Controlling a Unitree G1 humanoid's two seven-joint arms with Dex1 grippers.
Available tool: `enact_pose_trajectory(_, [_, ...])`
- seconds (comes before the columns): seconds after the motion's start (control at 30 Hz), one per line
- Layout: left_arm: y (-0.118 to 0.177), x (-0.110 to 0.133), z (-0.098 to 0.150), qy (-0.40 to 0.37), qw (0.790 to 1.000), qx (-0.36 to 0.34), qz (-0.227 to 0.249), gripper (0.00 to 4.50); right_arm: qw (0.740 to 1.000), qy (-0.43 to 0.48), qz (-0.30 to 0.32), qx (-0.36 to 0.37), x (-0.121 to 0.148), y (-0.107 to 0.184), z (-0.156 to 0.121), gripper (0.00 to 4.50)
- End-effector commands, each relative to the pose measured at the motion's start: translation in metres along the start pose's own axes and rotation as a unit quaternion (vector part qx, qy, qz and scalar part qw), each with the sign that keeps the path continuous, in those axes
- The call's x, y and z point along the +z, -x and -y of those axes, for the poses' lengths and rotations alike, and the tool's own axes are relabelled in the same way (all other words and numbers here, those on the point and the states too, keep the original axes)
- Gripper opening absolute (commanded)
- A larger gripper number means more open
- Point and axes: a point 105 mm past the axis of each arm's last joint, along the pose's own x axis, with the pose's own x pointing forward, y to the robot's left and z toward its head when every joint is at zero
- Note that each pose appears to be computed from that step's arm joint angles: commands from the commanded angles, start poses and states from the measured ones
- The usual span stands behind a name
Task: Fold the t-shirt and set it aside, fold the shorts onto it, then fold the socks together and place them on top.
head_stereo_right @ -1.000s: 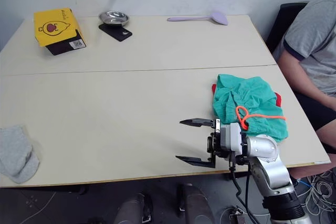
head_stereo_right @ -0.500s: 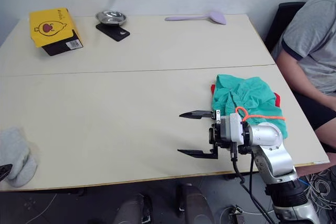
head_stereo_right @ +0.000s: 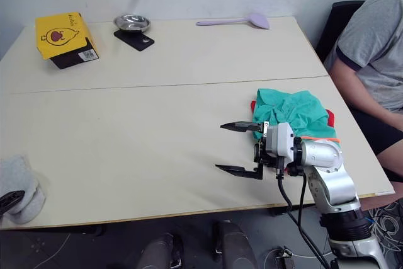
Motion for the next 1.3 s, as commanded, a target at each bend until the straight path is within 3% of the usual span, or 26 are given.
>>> enact_pose_trajectory(0.03, [0.009,0.014,-0.011,0.009,1.0,0.021,0.005,4.5,1.0,0.023,0.003,0.0,0.012,0.004,0.003,4.49])
enact_pose_trajectory(0.17, [0.008,0.008,-0.022,0.022,0.999,0.038,-0.019,4.5,1.0,0.024,0.004,0.0,0.013,0.003,0.005,4.49])
enact_pose_trajectory(0.5, [-0.022,-0.009,-0.014,0.032,0.999,0.014,-0.033,4.5,1.0,0.025,0.001,-0.005,0.008,0.001,0.005,4.49])
enact_pose_trajectory(0.6, [-0.029,-0.013,-0.013,0.027,0.999,0.012,-0.045,3.93,1.0,0.025,-0.004,-0.009,0.008,0.004,0.005,4.5])
enact_pose_trajectory(0.73, [-0.04,-0.023,-0.009,0.001,0.998,0.007,-0.066,2.65,1.0,0.01,-0.006,-0.016,0.008,0.007,0.006,4.5])
enact_pose_trajectory(1.0, [-0.064,-0.028,0.042,-0.043,0.991,-0.104,-0.068,0.06,0.999,0.014,-0.02,-0.024,0.006,0.013,0.004,4.5])
enact_pose_trajectory(1.13, [-0.071,-0.036,0.068,-0.101,0.982,-0.133,-0.088,0.06,0.999,0.018,-0.027,-0.029,0.006,0.017,0.005,4.5])
enact_pose_trajectory(1.3, [-0.079,-0.051,0.145,-0.148,0.953,-0.245,-0.096,0.06,0.998,0.013,-0.045,-0.035,0.005,0.028,0.003,4.5])
